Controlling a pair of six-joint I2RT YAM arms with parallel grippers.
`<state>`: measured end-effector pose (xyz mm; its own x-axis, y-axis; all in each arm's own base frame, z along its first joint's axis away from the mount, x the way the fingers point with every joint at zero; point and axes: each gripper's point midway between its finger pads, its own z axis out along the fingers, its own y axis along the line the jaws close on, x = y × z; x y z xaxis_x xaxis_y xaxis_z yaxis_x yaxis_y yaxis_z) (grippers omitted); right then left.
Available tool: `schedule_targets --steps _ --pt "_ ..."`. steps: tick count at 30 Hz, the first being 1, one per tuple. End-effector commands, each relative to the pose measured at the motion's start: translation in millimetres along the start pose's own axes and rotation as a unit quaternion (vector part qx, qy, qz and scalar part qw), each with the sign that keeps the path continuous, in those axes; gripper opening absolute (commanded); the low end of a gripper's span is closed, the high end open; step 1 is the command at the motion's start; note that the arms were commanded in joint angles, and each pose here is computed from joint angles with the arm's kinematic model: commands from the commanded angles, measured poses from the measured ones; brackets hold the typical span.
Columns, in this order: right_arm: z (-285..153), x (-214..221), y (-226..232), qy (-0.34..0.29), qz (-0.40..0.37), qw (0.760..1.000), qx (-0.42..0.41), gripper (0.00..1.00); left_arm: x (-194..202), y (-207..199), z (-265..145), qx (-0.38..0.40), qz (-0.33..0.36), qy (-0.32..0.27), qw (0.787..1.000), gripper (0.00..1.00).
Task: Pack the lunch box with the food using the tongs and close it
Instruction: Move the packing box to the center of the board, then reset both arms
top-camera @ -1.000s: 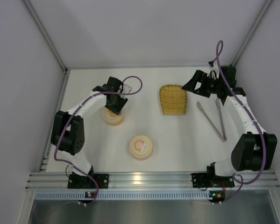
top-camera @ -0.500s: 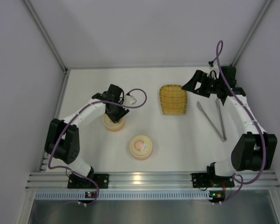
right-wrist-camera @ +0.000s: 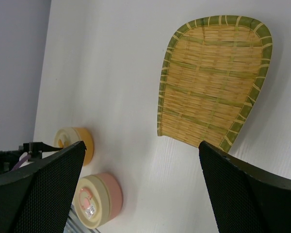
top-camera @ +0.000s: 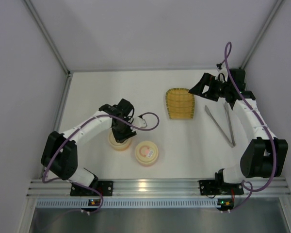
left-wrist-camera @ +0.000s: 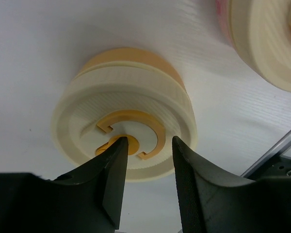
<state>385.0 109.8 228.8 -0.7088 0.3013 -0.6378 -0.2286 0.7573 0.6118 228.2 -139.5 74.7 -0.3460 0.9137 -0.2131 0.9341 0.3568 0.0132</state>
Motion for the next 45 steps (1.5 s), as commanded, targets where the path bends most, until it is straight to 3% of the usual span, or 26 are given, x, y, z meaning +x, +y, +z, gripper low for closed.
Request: schedule_targets --steps 1,13,24,30,32,35,38,39,40,43,45 --pt "-12.1 -22.1 22.2 -0.032 -0.039 0.998 -0.022 0.99 66.6 -83.2 0.5 0.175 0.000 0.118 0.978 0.47" --pt "-13.2 -22.5 23.6 -0.033 -0.040 0.998 -0.024 0.99 49.8 -115.9 -11.9 0.198 0.080 0.096 0.972 0.48" --pt "-15.5 -21.4 23.6 -0.032 -0.046 0.998 -0.023 0.99 6.3 -99.5 -13.1 0.146 0.055 0.035 0.987 0.51" --pt "-17.5 -21.8 22.4 -0.031 -0.060 0.998 -0.017 0.99 -24.9 -87.4 -56.1 0.119 0.048 -0.014 0.992 0.54" --pt "-19.1 -24.2 24.6 -0.034 -0.067 0.997 -0.018 0.99 -53.4 -79.5 -88.9 0.109 0.048 -0.067 0.991 0.54" --pt "-20.5 -26.7 25.2 -0.036 -0.076 0.996 -0.015 0.99 -77.9 -56.5 -124.7 0.083 0.016 -0.121 0.989 0.55" --pt "-22.7 -28.7 25.2 -0.038 -0.090 0.995 -0.012 0.99 -85.1 -4.4 -136.3 0.047 -0.082 -0.171 0.981 0.67" --pt "-23.1 -29.3 23.9 -0.039 -0.101 0.994 -0.009 0.99 -85.2 7.7 -136.4 0.043 -0.107 -0.184 0.976 0.88" --pt "-25.0 -30.8 23.9 -0.041 -0.112 0.993 -0.006 0.99 -89.9 25.0 -134.9 0.037 -0.131 -0.207 0.969 0.98" --pt "-31.0 -27.1 14.9 -0.035 -0.146 0.989 0.019 0.99 -75.8 68.9 -126.3 0.042 -0.248 -0.238 0.938 0.98" --pt "-34.7 -21.2 4.8 -0.023 -0.171 0.984 0.042 0.99 -63.1 106.2 -123.9 0.027 -0.325 -0.269 0.906 0.98"
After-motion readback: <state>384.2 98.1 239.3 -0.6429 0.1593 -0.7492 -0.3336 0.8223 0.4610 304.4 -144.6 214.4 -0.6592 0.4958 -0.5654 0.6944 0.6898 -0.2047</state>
